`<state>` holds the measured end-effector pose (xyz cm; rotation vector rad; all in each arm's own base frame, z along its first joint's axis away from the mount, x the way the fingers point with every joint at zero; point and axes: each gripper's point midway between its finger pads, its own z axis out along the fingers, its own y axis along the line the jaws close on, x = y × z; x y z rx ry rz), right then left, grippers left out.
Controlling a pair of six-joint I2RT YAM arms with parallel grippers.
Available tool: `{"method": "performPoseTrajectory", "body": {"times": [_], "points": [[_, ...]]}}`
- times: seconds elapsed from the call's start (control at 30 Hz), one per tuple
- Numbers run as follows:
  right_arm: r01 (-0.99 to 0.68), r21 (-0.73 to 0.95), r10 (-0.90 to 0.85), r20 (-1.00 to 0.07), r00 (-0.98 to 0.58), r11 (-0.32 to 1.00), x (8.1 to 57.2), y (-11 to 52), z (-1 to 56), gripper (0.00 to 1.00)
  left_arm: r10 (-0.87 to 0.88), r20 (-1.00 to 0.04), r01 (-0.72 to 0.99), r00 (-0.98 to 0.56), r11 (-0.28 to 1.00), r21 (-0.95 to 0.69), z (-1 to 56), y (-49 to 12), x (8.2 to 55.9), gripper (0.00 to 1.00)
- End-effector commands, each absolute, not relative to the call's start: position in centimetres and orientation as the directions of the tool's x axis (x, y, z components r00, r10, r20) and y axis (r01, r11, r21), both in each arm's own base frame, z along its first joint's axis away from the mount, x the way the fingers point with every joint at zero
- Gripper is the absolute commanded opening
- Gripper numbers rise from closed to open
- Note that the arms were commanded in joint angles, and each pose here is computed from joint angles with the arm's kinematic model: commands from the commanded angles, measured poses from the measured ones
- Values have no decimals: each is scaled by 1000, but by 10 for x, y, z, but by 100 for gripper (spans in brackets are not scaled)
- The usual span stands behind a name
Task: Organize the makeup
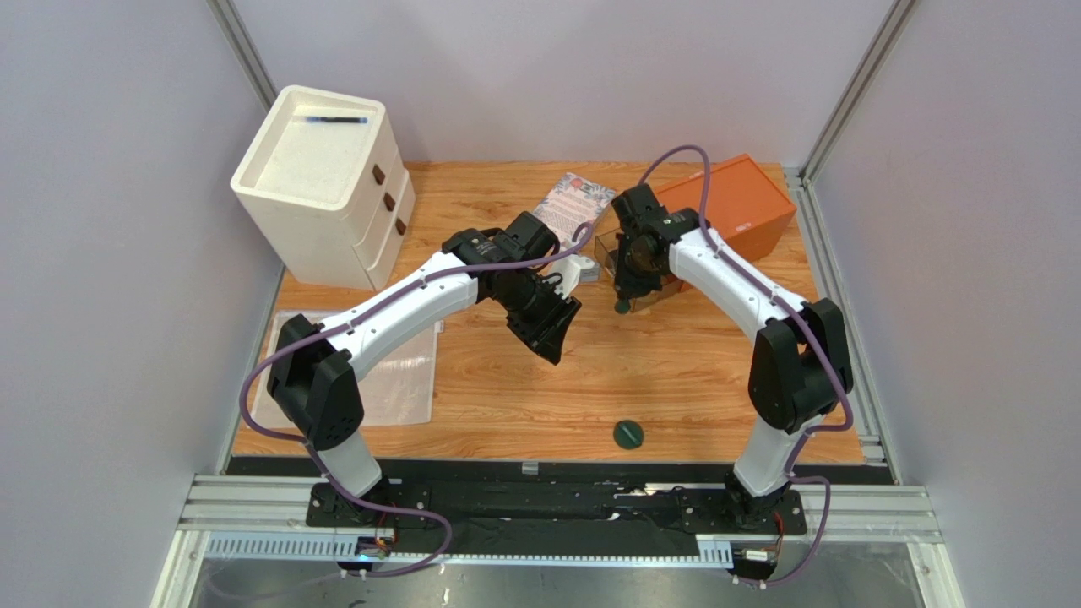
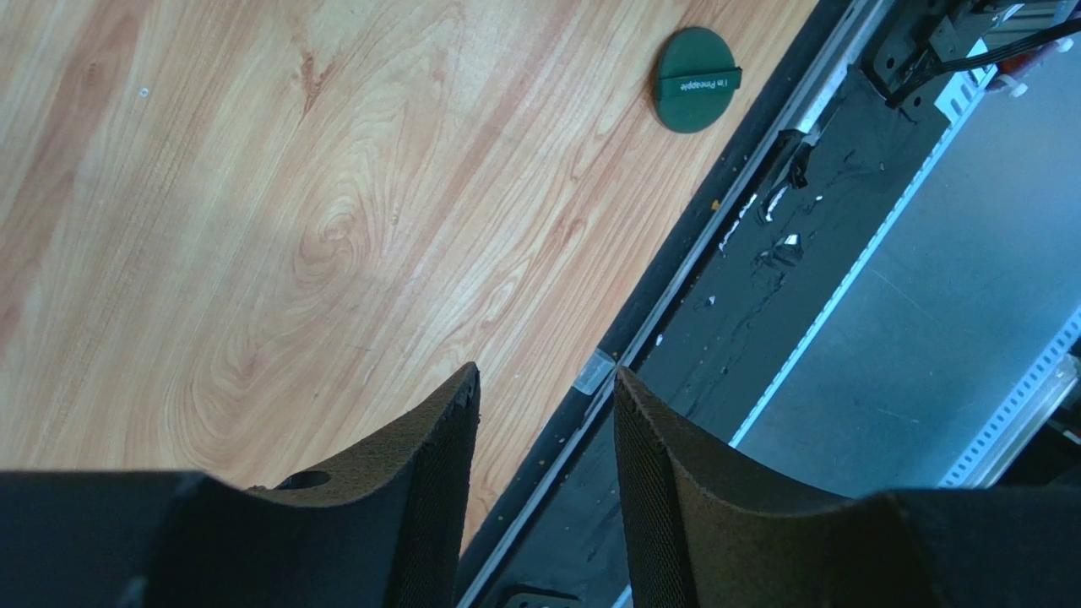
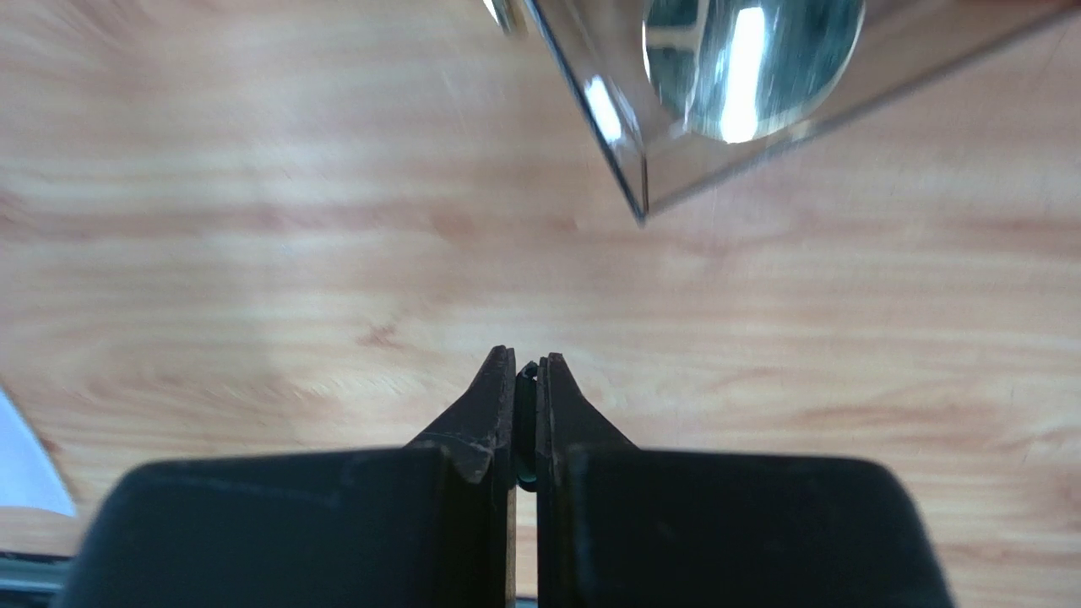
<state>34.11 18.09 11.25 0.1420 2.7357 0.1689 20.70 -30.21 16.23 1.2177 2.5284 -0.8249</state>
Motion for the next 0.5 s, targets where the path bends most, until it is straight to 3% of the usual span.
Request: {"method": "performPoseTrajectory", "body": {"times": [0.0,0.17,0.47], "points": [[107,132,155,-451,-879,986,381,169,133,0,640,-459,788,-616,492,-371,177,-301,212,49],[134,112,172,-475,-863,985,420,165,137,0,641,-455,786,-619,498,-367,177,-301,213,49],[218,55,218,-478,-851,974,452,144,127,9,642,-445,781,-624,505,-367,175,-300,215,49]]}}
